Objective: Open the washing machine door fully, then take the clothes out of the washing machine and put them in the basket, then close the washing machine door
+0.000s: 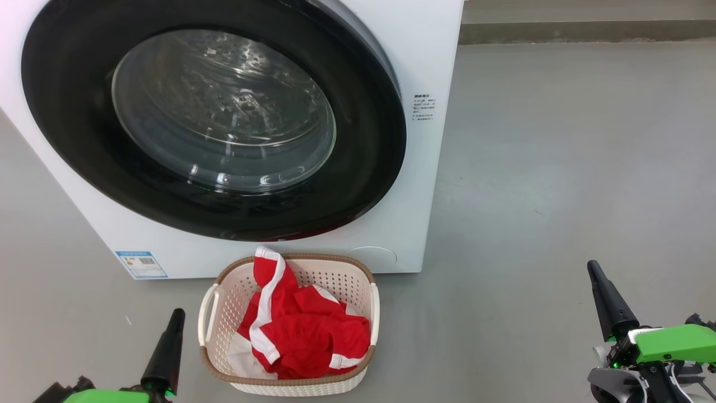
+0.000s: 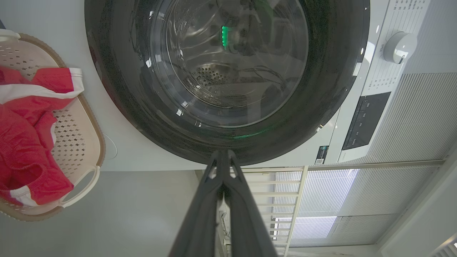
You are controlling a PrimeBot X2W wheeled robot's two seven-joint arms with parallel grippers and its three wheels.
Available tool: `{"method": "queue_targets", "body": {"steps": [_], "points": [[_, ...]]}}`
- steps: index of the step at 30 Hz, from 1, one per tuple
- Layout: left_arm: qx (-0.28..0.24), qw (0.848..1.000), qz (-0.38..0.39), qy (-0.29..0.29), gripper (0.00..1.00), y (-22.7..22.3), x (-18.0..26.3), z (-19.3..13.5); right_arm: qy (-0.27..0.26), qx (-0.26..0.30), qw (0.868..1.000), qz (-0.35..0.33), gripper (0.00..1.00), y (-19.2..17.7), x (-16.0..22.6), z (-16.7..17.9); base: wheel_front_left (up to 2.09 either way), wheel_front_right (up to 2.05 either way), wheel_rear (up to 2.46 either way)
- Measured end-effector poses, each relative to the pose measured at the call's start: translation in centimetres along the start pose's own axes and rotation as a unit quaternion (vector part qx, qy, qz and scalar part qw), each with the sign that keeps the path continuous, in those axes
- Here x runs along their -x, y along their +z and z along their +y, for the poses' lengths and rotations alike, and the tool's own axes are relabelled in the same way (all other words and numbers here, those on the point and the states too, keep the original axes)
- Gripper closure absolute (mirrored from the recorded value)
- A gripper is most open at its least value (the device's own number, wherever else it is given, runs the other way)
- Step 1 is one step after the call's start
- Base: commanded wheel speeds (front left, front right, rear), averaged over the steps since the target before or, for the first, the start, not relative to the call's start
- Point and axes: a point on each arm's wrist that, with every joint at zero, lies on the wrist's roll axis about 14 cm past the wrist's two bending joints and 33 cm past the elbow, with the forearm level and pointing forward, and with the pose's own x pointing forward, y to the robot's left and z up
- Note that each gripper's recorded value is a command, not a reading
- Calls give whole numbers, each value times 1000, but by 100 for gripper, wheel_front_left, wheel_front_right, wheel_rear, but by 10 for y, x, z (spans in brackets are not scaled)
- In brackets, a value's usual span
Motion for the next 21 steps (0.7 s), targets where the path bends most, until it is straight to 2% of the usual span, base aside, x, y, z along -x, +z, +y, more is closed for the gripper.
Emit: {"method": "queue_targets", "body": {"steps": [21], "points": [[0,1000,0,0,100,0,0,0,0,0,1000,0,100,0,0,0,0,0,0]]}}
